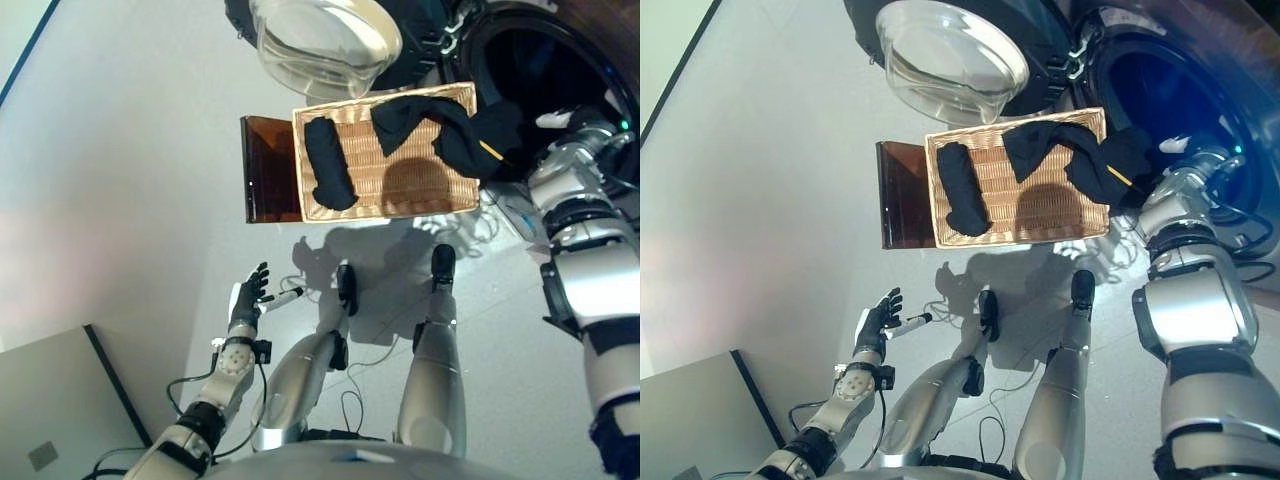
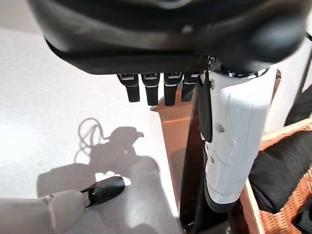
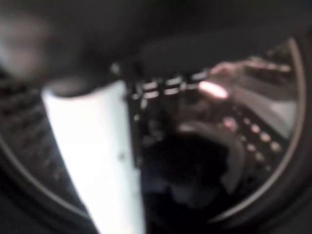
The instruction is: Pick up the clothes and place them into the washing machine
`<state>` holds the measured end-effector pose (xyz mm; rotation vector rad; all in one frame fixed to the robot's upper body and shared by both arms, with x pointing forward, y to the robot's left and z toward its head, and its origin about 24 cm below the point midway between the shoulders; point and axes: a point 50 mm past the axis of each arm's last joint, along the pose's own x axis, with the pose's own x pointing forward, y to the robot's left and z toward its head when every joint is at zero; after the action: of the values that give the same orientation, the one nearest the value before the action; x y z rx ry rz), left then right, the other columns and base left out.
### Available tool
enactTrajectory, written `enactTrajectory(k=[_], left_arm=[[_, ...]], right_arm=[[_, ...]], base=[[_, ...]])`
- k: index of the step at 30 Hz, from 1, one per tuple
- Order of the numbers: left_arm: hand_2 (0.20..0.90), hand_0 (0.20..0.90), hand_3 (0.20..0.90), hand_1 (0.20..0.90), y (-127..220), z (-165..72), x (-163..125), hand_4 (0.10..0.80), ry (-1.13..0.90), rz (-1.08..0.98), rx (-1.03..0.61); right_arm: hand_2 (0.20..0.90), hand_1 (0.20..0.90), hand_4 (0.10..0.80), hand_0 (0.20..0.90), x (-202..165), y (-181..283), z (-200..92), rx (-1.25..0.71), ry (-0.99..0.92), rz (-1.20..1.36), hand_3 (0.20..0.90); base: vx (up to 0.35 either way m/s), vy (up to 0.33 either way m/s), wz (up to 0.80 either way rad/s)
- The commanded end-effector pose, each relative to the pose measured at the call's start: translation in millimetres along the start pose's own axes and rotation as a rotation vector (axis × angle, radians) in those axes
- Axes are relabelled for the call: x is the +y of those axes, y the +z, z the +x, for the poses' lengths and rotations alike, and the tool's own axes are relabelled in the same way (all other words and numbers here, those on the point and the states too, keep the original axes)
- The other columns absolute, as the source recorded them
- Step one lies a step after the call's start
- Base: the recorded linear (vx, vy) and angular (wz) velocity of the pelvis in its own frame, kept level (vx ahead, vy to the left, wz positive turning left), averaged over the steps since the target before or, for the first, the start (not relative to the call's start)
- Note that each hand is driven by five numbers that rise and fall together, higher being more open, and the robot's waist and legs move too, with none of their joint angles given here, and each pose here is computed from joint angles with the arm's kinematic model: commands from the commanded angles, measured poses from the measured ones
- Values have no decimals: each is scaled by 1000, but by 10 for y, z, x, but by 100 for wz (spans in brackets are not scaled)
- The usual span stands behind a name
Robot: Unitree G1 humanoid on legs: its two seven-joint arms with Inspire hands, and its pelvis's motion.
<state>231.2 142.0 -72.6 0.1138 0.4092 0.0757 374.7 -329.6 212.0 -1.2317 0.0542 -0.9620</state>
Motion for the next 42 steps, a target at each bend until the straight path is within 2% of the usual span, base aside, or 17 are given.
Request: enactTrajectory(k=[1,16,27,42], left_arm=[[900,900,900,900,33,51,167,800,95,12,-39],[900,900,900,900,37,51,139,800,110,12,-52],[900,900,900,900,25,49,141,800,121,16,-50],[900,900,900,900,45,32,185,800,109,12,-71]], right_arm=[[900,900,800,900,-574,258,232,-231,-319,-149,900],[900,900,800,900,116,238,-306,-434,-188,-292,900],[900,900,800,900,287,571,-579,-590,-127,-243,900],[900,900,800,900,299,731,-502,-652,-89,-432,900]], base=[[0,0,0],[0,0,-1],[-1,1,-1],[-5,0,2]])
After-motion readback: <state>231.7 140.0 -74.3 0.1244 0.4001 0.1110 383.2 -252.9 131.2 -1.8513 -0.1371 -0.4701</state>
